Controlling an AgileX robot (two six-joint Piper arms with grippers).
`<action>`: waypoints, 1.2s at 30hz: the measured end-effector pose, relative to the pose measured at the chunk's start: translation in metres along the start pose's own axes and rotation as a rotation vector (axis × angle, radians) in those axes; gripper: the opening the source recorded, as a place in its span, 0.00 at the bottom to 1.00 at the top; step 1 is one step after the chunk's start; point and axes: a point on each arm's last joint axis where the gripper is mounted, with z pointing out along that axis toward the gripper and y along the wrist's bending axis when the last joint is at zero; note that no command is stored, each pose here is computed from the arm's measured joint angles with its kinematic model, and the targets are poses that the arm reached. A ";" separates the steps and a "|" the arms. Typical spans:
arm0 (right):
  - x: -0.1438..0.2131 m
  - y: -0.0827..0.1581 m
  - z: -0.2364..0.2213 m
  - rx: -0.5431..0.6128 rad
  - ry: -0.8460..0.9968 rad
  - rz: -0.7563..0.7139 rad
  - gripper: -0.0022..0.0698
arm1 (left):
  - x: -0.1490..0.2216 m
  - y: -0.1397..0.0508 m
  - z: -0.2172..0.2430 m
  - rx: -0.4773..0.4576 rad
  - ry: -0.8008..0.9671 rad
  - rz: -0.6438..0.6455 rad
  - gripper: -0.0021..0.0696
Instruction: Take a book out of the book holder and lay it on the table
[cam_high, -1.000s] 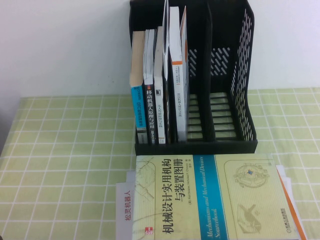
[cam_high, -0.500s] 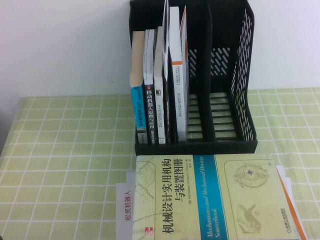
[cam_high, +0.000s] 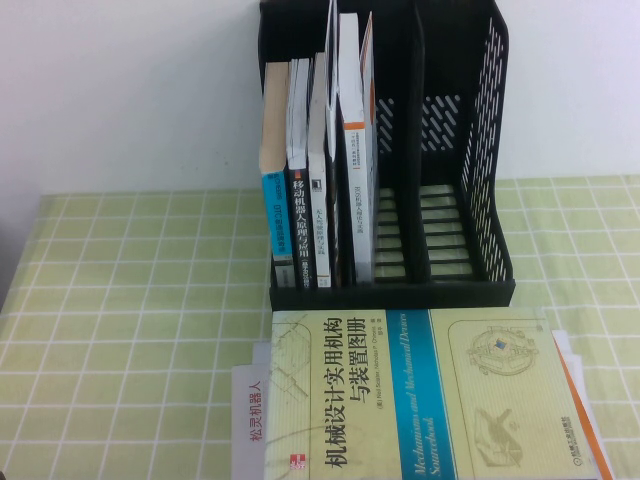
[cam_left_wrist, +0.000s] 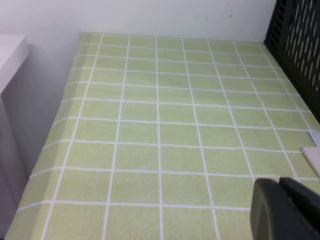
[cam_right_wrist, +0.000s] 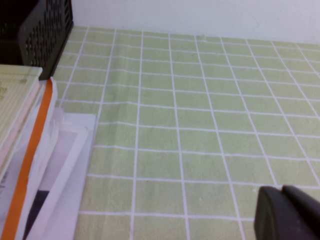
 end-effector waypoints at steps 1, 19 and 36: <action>0.000 0.000 0.000 0.000 0.000 0.000 0.03 | 0.000 0.000 0.000 0.000 0.000 0.000 0.03; 0.000 0.000 0.000 0.001 0.000 -0.002 0.03 | 0.000 0.000 0.000 0.000 -0.002 0.000 0.03; -0.047 -0.004 -0.013 0.067 -0.538 -0.055 0.03 | -0.059 0.001 -0.022 -0.034 -0.728 0.060 0.03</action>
